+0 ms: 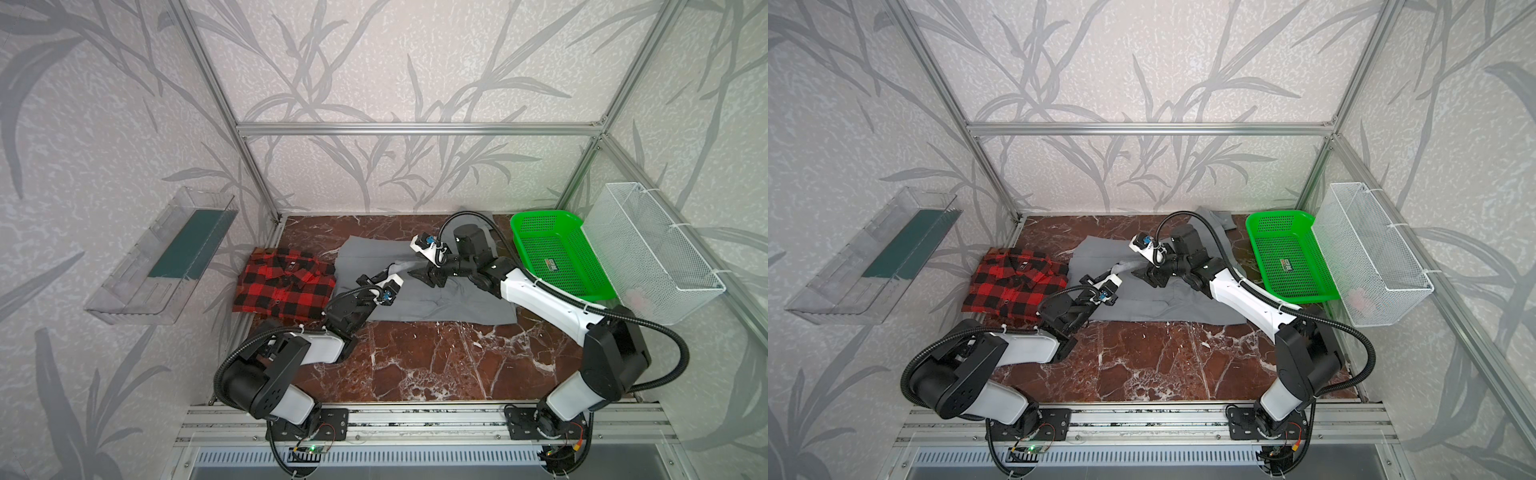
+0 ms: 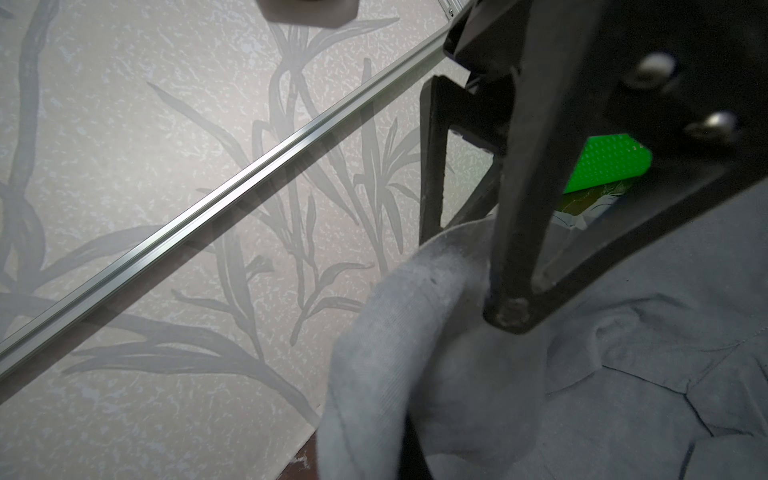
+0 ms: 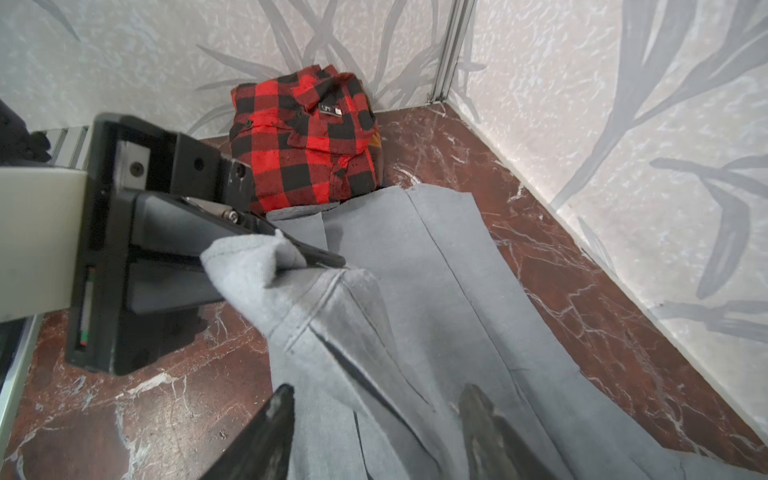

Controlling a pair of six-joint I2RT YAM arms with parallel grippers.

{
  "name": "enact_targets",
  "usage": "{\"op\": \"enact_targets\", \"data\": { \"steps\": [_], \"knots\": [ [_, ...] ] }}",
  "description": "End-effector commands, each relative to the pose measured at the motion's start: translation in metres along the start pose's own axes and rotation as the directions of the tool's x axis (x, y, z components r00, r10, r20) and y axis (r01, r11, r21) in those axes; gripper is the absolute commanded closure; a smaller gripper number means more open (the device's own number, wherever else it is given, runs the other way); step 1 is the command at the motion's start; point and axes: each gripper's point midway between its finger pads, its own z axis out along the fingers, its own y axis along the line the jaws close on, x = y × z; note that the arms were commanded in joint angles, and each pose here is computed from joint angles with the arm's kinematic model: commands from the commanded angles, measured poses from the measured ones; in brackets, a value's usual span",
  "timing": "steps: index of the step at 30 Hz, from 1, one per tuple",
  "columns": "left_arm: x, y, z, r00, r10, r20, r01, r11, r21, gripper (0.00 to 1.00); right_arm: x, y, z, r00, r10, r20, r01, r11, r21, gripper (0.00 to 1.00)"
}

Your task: Fold and stack the long sleeve shirts

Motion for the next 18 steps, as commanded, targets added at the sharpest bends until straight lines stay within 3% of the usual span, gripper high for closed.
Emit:
{"op": "enact_targets", "data": {
  "steps": [1,4,8,10,14,18],
  "knots": [
    [-0.014,0.007,0.000,0.998,0.022,0.056,-0.021,1.000,-0.020,1.00,0.007,0.017,0.005,0.997,-0.049,-0.055,0.045,0.997,-0.066,0.47],
    [-0.014,0.007,0.000,0.998,0.021,0.054,-0.020,1.000,-0.023,1.00,0.009,0.014,0.008,0.996,-0.051,-0.067,0.048,0.998,-0.049,0.78],
    [-0.017,0.015,0.003,0.998,0.014,0.057,-0.011,0.999,-0.051,1.00,-0.001,0.011,0.006,0.999,-0.046,-0.018,0.046,0.999,-0.012,1.00],
    [-0.020,0.025,0.005,0.999,-0.001,0.054,0.006,0.996,-0.089,0.99,-0.008,0.008,0.005,0.999,-0.042,0.001,0.042,0.999,0.013,1.00],
    [-0.029,0.054,0.008,0.994,-0.088,0.072,0.100,0.978,-0.186,0.82,-0.018,0.008,0.006,0.998,-0.033,0.054,0.029,0.998,0.064,1.00],
    [-0.035,0.104,0.002,0.964,-0.245,0.105,0.266,0.884,-0.383,0.77,-0.020,0.010,0.015,0.995,-0.045,0.088,0.033,0.990,0.139,1.00]
  ]
}}
